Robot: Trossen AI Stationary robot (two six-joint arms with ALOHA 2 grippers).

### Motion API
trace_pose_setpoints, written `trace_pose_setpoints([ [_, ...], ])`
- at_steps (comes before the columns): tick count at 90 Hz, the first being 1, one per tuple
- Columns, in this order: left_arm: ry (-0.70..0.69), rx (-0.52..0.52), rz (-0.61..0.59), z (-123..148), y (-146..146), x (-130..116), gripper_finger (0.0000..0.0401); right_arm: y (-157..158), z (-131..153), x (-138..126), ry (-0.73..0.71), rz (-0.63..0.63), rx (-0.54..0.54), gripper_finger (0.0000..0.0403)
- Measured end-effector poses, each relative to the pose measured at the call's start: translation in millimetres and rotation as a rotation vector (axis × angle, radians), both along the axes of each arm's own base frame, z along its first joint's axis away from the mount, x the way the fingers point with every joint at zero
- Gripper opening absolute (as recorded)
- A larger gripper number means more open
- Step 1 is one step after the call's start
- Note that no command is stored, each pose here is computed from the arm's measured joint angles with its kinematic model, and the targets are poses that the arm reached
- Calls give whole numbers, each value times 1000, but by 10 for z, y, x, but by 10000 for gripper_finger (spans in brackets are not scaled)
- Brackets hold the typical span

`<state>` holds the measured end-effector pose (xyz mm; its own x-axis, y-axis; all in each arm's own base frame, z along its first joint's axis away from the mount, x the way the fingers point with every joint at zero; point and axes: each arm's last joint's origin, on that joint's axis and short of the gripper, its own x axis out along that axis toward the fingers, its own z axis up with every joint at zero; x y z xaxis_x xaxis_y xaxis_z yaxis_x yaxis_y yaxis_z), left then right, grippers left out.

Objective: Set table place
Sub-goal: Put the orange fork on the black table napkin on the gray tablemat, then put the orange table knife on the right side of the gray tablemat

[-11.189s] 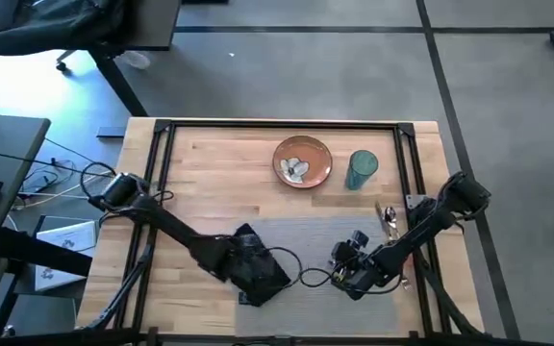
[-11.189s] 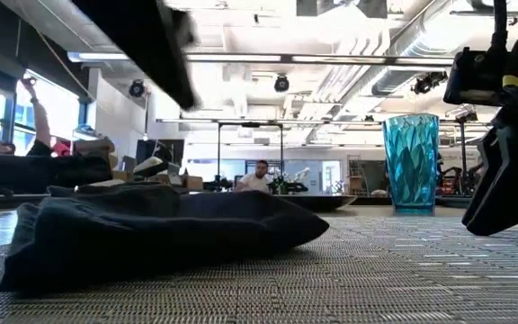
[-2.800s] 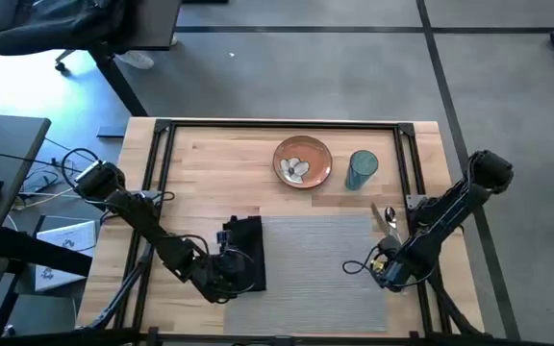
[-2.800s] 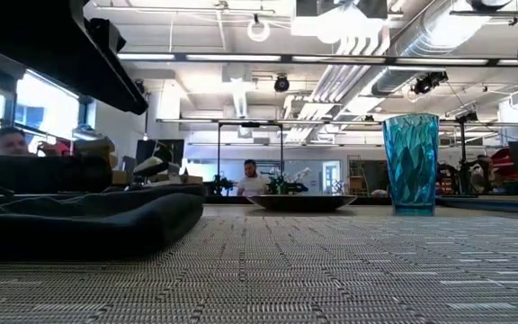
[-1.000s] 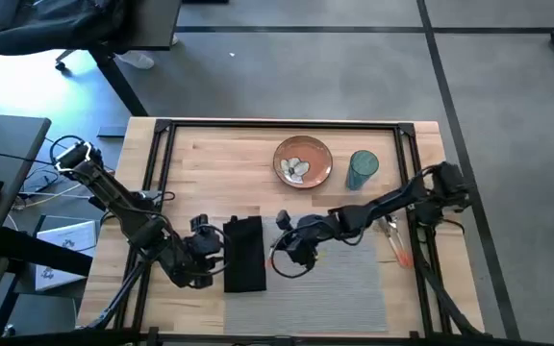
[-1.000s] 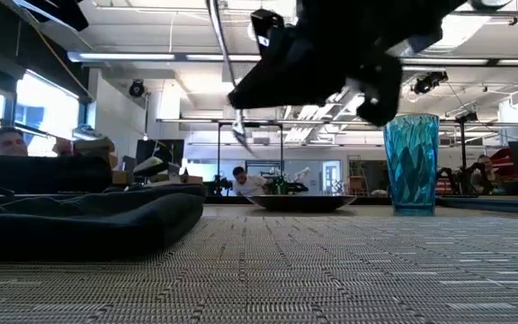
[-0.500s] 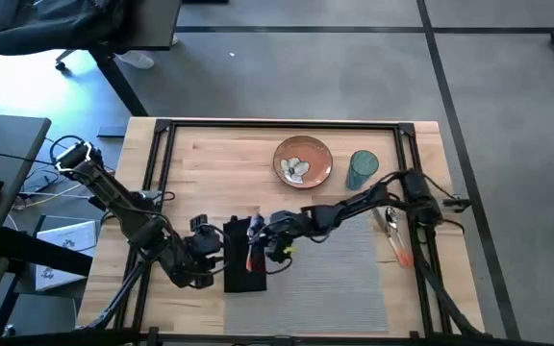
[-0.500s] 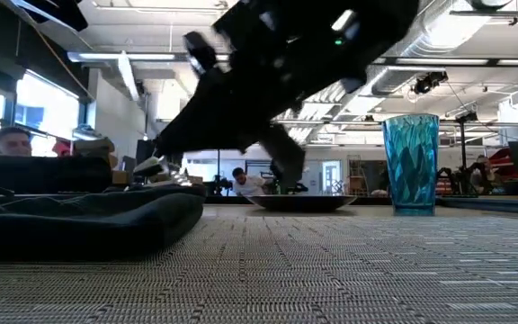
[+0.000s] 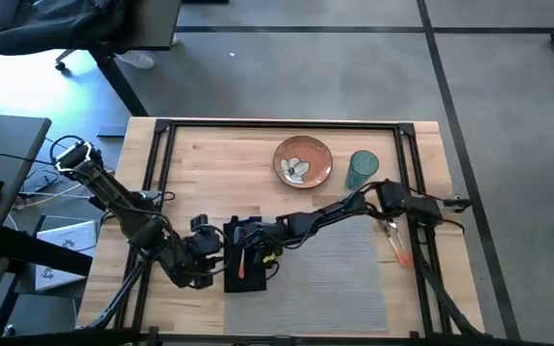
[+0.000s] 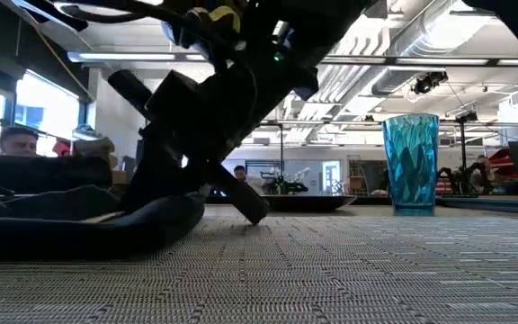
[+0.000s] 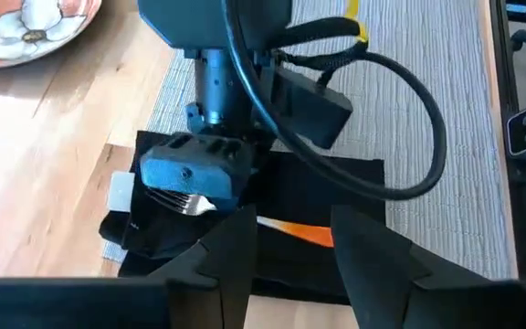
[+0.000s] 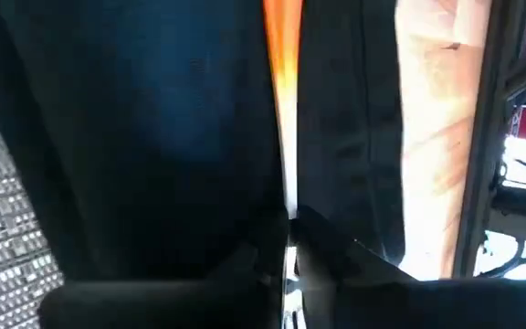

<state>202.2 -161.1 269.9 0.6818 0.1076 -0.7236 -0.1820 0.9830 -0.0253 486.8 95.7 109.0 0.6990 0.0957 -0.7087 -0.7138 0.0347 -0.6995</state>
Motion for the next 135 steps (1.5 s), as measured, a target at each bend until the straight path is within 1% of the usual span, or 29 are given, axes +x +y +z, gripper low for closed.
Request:
trace_pose_setpoints([
  [11, 1, 4, -5, 0, 0, 0, 129, 1, -5, 1, 0, -18, 10, 2],
  [19, 3, 16, -18, 0, 0, 0, 129, 4, -4, 2, 0, -41, 33, 14],
  [30, 3, 18, -19, 0, 0, 0, 129, 34, 21, 1, -11, -69, 59, 51],
  [38, 4, 22, -25, 0, 0, 0, 129, 64, 93, -13, -22, -96, 75, 82],
  [46, 5, 24, -26, 0, 0, 0, 129, 106, 205, -52, -20, -164, 89, 110],
  [52, 4, 23, -25, 0, 0, 0, 129, 146, 319, -114, 6, -229, 129, 124],
  [60, 5, 14, -19, -2, 0, -1, 129, 204, 558, -236, 52, -347, 243, 132],
  [65, 5, 8, -10, -14, 1, -2, 129, 246, 738, -315, 76, -449, 379, 133],
  [71, 11, 8, -2, -43, 8, -9, 129, 284, 915, -422, 141, -616, 578, 133],
  [74, 11, 2, 6, -68, 10, -11, 129, 298, 993, -485, 192, -707, 680, 133],
  [79, 19, -4, 26, -120, 27, -15, 129, 307, 1069, -597, 303, -846, 798, 133],
  [83, 29, -7, 42, -169, 47, -20, 129, 306, 1123, -691, 388, -954, 859, 133],
  [86, 34, -13, 58, -200, 61, -21, 129, 305, 1149, -769, 449, -1043, 881, 133],
  [89, 34, -19, 71, -226, 71, -21, 129, 302, 1161, -852, 508, -1138, 884, 133],
  [92, 26, -28, 82, -253, 76, -14, 129, 302, 1164, -938, 553, -1231, 862, 133],
  [98, 8, -45, 93, -312, 82, -2, 129, 339, 1138, -1116, 590, -1390, 762, 133],
  [107, -19, -71, 107, -418, 106, 23, 129, 379, 1044, -1412, 596, -1550, 589, 133],
  [112, -32, -90, 112, -488, 125, 35, 129, 365, 993, -1582, 603, -1629, 540, 133],
  [120, -41, -115, 117, -594, 156, 41, 129, 294, 902, -1846, 584, -1748, 532, 133],
  [128, -48, -156, 112, -672, 176, 52, 129, 210, 846, -2145, 550, -1861, 573, 133],
  [135, -31, -157, 107, -728, 190, 38, 129, 128, 810, -2432, 515, -1950, 624, 133],
])
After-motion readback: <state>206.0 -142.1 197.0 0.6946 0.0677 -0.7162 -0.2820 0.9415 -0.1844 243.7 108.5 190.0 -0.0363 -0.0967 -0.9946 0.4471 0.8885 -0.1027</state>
